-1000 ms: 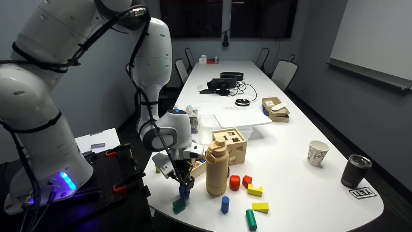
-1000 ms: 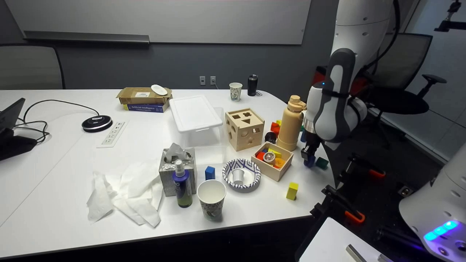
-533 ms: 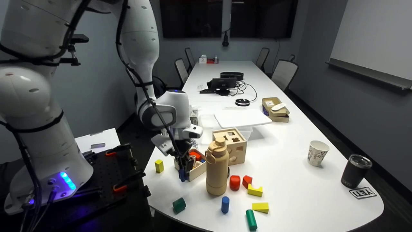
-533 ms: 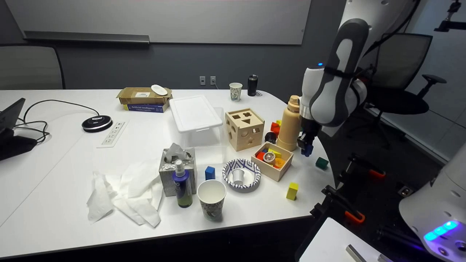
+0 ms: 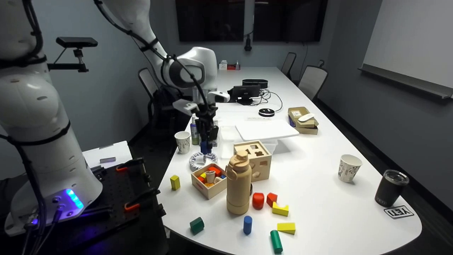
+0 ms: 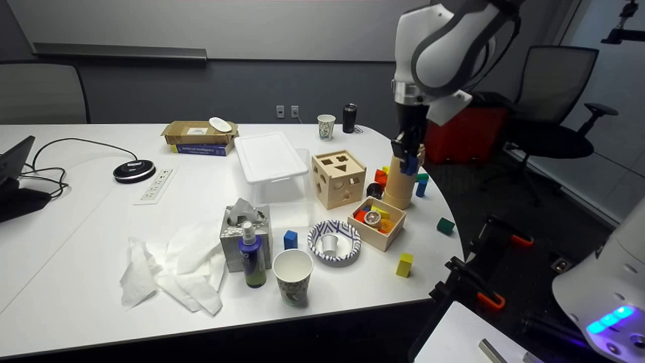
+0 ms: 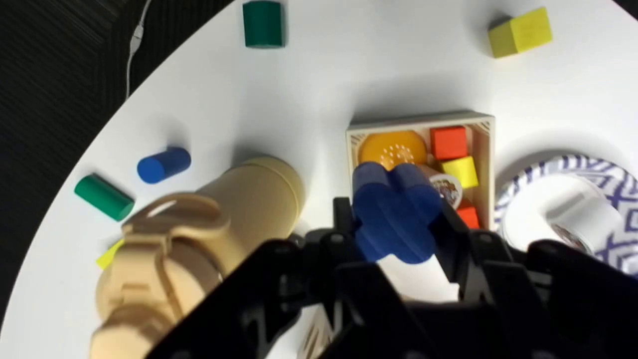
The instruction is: Place the blue square block inside the shape sorter box
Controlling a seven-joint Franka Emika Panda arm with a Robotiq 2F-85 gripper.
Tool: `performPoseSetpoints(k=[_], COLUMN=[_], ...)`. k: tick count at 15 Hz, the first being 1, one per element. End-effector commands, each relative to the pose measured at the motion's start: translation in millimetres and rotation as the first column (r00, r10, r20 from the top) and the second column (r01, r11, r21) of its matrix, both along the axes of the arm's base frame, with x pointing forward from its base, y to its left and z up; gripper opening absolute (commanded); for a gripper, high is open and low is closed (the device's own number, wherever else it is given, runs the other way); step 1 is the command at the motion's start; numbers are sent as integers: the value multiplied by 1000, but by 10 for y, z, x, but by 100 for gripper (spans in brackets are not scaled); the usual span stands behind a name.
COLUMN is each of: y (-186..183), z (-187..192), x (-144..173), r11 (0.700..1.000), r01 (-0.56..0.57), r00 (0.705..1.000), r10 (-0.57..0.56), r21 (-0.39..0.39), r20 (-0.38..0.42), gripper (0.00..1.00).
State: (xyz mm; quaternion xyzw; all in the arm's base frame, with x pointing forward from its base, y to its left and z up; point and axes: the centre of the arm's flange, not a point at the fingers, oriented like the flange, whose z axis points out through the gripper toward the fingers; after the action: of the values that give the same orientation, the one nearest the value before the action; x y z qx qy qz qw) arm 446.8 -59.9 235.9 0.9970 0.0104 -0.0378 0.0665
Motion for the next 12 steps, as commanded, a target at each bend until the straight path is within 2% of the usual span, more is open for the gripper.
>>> performPoseSetpoints(k=[1, 4, 8, 12], y=[85, 1, -349, -627], z=[667, 1067, 1477, 1527], x=[447, 784, 1231, 1606], r11=[999, 997, 992, 986], r01=[25, 51, 94, 129], r00=[999, 993, 978, 965], r10=[-27, -57, -107, -149], r21=[44, 62, 79, 105], r20=[42, 101, 180, 217], gripper=[17, 17, 17, 17])
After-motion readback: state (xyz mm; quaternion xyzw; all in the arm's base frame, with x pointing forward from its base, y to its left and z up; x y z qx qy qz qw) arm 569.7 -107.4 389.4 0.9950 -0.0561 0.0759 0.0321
